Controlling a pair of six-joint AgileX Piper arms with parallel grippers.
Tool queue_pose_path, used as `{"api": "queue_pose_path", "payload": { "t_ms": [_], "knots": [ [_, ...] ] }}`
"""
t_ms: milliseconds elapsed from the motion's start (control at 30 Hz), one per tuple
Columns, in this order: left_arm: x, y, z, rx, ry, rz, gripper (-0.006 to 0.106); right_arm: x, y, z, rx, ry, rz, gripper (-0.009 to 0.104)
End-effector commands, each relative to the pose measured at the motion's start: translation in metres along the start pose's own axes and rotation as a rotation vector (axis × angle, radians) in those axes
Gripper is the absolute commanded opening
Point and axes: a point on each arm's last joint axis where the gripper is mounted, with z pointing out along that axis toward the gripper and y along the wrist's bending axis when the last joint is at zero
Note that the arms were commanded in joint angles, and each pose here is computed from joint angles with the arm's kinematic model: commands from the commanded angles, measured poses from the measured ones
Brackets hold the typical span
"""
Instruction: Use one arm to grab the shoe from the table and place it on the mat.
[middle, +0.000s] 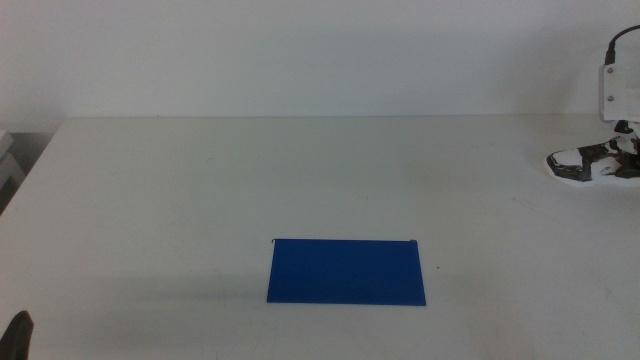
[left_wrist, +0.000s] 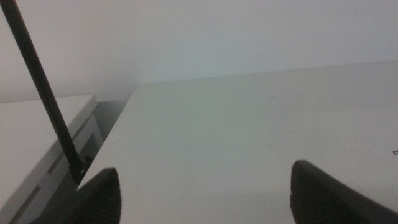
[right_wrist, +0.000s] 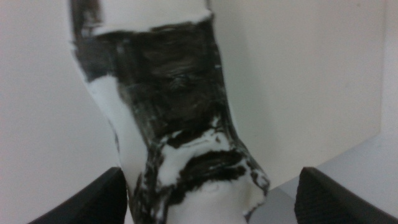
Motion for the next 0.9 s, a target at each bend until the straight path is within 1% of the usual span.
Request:
{"api": "queue_pose_path", "payload": {
  "t_ms": [0, 267, 333, 367, 400, 433, 600, 733, 867],
  "knots": [
    [-0.007, -0.001, -0.002, 0.009, -0.102, -0.013, 0.093, 0.000, -0.022, -0.035, 0.147, 0.012, -0.013, 0.080],
    [-0.007, -0.001, -0.002, 0.009, -0.102, -0.013, 0.093, 0.003, -0.016, -0.015, 0.108, 0.015, -0.012, 0.080],
    [-0.007, -0.001, -0.002, 0.009, -0.102, -0.013, 0.093, 0.003, -0.016, -0.015, 0.106, 0.015, -0.013, 0.076],
    [-0.007, -0.001, -0.002, 0.009, -0.102, -0.013, 0.093, 0.003, -0.016, -0.015, 0.106, 0.017, -0.014, 0.068],
    [-0.007, -0.001, -0.002, 0.009, -0.102, -0.013, 0.093, 0.003, -0.016, -0.016, 0.108, 0.020, -0.017, 0.054],
    [-0.007, -0.001, -0.002, 0.009, -0.102, -0.013, 0.093, 0.003, -0.016, -0.016, 0.108, 0.020, -0.015, 0.047],
    [-0.007, -0.001, -0.002, 0.009, -0.102, -0.013, 0.093, 0.003, -0.014, -0.016, 0.084, 0.014, 0.034, -0.001],
    [-0.007, -0.001, -0.002, 0.009, -0.102, -0.013, 0.093, 0.001, -0.014, -0.021, 0.077, 0.009, 0.086, -0.001],
    [-0.007, -0.001, -0.002, 0.009, -0.102, -0.013, 0.093, -0.004, -0.015, -0.034, 0.066, 0.000, 0.085, -0.001]
  ]
}}
